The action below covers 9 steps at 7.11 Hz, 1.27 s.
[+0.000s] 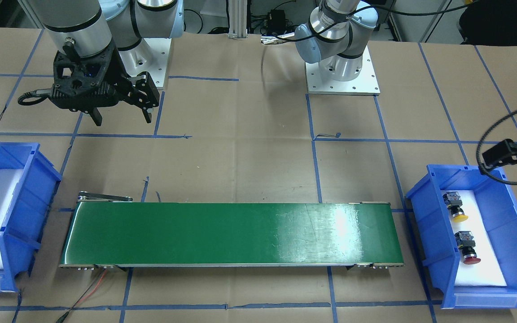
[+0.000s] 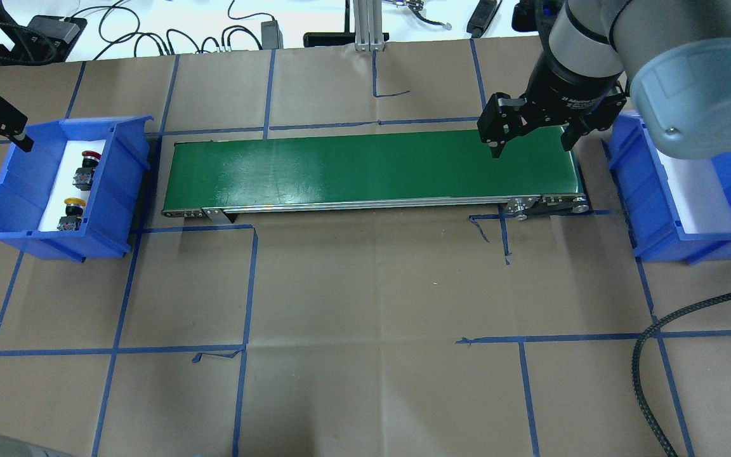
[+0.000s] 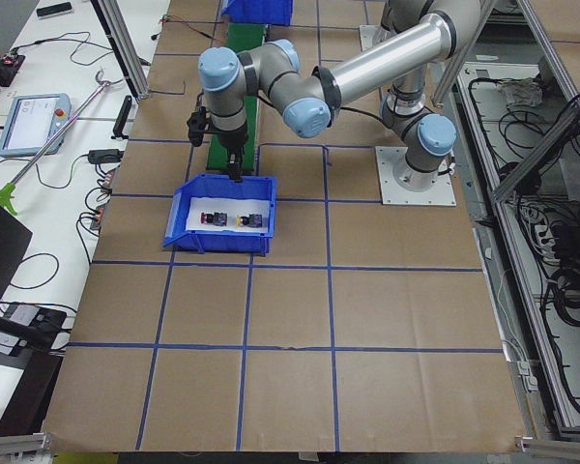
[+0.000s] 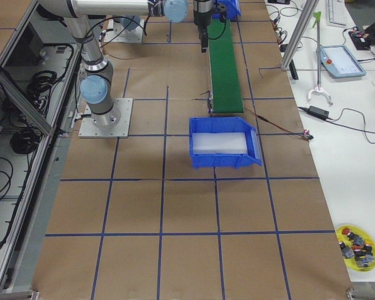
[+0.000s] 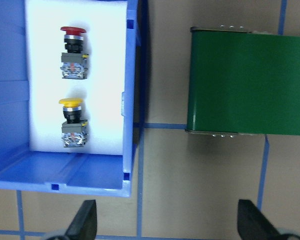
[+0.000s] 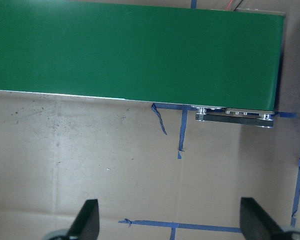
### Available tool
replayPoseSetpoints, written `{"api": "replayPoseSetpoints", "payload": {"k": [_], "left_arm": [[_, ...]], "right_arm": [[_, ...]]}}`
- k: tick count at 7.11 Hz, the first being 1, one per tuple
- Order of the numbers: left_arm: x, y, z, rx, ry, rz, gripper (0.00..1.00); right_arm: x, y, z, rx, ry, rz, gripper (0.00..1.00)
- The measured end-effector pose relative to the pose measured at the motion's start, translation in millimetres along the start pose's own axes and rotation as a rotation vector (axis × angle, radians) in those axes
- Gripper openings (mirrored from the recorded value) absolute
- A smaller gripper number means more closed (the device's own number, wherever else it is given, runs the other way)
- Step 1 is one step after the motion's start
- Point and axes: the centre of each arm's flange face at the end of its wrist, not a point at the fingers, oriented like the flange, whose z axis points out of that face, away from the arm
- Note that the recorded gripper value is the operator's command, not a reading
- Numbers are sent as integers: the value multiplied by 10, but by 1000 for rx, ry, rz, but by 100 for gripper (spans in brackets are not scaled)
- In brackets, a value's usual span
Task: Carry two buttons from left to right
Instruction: 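Lower the left gripper and grasp the yellow-capped button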
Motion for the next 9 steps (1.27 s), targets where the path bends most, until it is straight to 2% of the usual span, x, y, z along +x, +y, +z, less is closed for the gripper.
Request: {"api": "replayPoseSetpoints", "payload": {"k": [5,9], "left_arm": [[-203,-112,853,-9,18,6,97],[-241,171,1550,1,12,-26,97]], "right_arm": [[3,-2,-1,1,-1,1,100],[-1,-1,-1,1,-3,0,100]]}}
